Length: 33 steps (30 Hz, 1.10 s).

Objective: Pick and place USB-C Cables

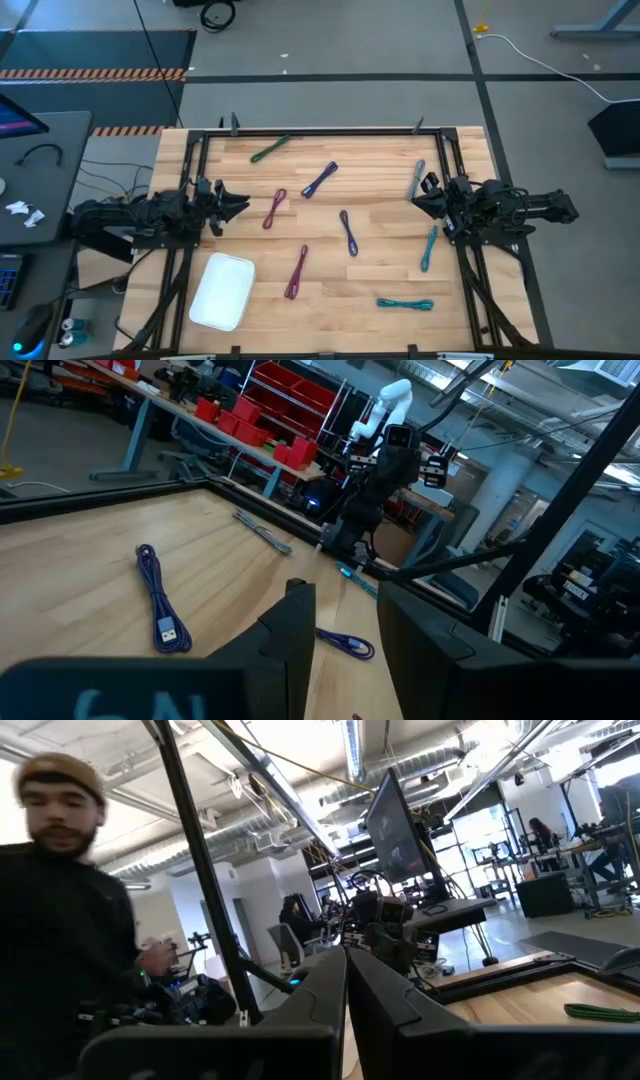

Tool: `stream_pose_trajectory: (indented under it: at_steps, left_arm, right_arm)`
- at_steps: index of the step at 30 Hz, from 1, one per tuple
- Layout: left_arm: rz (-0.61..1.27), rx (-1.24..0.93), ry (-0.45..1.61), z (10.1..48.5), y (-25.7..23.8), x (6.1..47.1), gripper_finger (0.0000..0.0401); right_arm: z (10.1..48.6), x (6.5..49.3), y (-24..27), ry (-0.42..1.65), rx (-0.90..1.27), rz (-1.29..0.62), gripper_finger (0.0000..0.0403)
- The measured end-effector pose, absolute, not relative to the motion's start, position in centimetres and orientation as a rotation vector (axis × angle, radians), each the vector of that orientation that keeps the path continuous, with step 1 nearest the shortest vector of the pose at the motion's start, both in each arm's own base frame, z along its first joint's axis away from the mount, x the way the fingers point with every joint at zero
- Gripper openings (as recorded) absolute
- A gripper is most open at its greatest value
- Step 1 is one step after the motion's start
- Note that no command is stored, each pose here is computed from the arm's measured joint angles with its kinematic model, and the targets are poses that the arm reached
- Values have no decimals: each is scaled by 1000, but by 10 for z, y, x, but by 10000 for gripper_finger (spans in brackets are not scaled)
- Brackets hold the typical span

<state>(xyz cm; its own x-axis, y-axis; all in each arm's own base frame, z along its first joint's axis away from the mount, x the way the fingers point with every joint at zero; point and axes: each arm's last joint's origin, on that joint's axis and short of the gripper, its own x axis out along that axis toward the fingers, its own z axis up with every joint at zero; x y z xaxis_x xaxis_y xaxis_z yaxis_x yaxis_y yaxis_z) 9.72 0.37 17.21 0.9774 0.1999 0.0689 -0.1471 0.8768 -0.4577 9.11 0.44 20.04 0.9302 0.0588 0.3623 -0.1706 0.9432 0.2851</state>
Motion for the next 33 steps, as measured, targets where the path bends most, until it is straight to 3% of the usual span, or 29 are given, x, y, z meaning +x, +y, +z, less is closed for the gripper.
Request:
stream_pose_trajectory:
  at_steps: [15, 17, 22, 25, 33]
  left_arm:
    - [181, -468, -115, 172, 4, 97, 117]
    - [182, -468, -116, 172, 4, 97, 117]
    - [182, -468, -115, 172, 4, 97, 117]
    - [182, -468, -115, 172, 4, 97, 117]
    - [182, -468, -115, 172, 4, 97, 117]
  right_arm:
    - [201, 91, 2, -372, 334, 57, 20]
    - [203, 90, 1, -408, 441, 39, 20]
    - [217, 81, -5, -644, 972, 31, 20]
    - [219, 79, -9, -746, 1095, -60, 20]
    - [269, 91, -9, -691, 948, -135, 20]
